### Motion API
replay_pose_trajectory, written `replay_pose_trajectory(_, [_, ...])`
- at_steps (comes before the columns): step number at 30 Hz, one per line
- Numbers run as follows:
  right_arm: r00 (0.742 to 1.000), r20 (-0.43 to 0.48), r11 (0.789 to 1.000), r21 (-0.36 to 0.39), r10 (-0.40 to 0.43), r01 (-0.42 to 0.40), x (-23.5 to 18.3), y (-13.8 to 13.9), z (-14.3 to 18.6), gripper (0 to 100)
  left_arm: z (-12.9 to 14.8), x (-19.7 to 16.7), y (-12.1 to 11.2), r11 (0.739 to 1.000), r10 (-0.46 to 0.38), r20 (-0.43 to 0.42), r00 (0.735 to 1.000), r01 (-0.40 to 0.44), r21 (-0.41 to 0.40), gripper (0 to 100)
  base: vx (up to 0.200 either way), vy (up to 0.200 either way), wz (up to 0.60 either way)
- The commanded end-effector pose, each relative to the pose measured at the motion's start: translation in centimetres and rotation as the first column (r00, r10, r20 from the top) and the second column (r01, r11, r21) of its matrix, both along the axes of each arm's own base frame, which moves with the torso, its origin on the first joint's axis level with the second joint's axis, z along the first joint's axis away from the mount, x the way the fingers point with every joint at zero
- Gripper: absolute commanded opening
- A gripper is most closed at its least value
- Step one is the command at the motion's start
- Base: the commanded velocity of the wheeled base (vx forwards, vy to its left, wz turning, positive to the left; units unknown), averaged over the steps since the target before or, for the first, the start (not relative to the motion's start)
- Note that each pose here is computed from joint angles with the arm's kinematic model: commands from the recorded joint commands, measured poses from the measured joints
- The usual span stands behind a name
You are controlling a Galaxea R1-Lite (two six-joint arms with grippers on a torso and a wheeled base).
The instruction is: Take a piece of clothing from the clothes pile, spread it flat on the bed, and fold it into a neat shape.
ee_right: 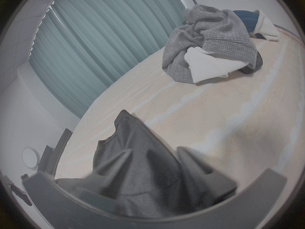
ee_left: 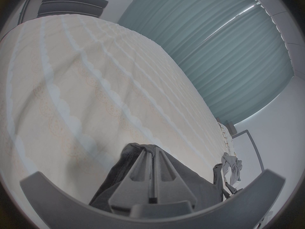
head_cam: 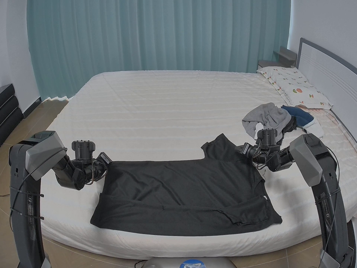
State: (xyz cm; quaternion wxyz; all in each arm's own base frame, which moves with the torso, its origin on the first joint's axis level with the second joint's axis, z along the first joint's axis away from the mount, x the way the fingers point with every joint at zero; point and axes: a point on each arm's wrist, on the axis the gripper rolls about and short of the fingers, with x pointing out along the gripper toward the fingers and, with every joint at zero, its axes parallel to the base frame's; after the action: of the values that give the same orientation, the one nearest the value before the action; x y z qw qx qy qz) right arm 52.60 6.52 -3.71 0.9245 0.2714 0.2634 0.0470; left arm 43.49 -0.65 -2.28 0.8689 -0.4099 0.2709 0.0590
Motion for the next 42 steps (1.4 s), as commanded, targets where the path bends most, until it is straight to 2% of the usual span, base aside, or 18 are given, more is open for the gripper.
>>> replay_pose_trajectory(1, [1.0,0.002,1.0,0.003,-0.007,0.007,0.0,-0.2,0.3,0,0.1,0.0,0.0,1.0,-0.001,0.002,1.0,0.001,-0.001,0,0.0,0.0,0.0])
replay_pose_trajectory(6, [0.999,-0.003,0.997,0.059,-0.046,0.046,-0.4,-0.9,1.7,0,0.2,0.1,0.1,1.0,0.003,0.005,1.0,-0.003,-0.002,0,0.0,0.0,0.0])
replay_pose_trajectory(18, [0.998,0.008,0.995,0.082,-0.056,0.055,-0.8,-1.9,2.6,0,0.8,0.1,0.3,1.0,0.007,0.019,1.0,-0.007,-0.002,0,0.0,0.0,0.0])
replay_pose_trajectory(23, [0.995,0.059,0.992,0.1,-0.081,0.075,-2.0,-3.4,4.1,0,2.1,0.0,0.7,1.0,0.017,0.047,0.999,-0.017,-0.001,0,0.0,0.0,0.0])
replay_pose_trajectory(25, [0.995,0.061,0.992,0.103,-0.077,0.07,-2.1,-3.4,4.1,0,2.3,0.0,0.8,1.0,0.019,0.051,0.999,-0.019,-0.001,0,0.0,0.0,0.0])
replay_pose_trajectory(26, [0.996,0.079,0.992,0.121,-0.051,0.042,-3.1,-3.7,4.6,0,2.9,-0.3,0.9,1.0,0.018,0.056,0.998,-0.018,0.0,0,0.0,0.0,0.0])
replay_pose_trajectory(30, [0.993,0.114,0.99,0.139,-0.03,0.014,-4.3,-4.4,5.8,0,2.9,-0.6,0.9,1.0,0.016,0.055,0.998,-0.017,0.006,0,0.0,0.0,0.0])
replay_pose_trajectory(37, [0.987,0.153,0.986,0.163,-0.051,0.026,-5.2,-5.2,7.1,0,3.2,-0.7,0.9,1.0,0.016,0.058,0.998,-0.017,0.006,0,0.0,0.0,0.0])
replay_pose_trajectory(38, [0.981,0.18,0.979,0.2,-0.065,0.028,-5.6,-5.5,8.2,0,3.5,-0.7,0.9,1.0,0.012,0.063,0.998,-0.013,0.009,0,0.0,0.0,0.0])
replay_pose_trajectory(42, [0.978,0.201,0.976,0.218,-0.054,0.009,-6.0,-5.6,8.9,0,3.1,-1.0,0.7,1.0,-0.002,0.052,0.999,0.001,0.026,0,0.0,0.0,0.0])
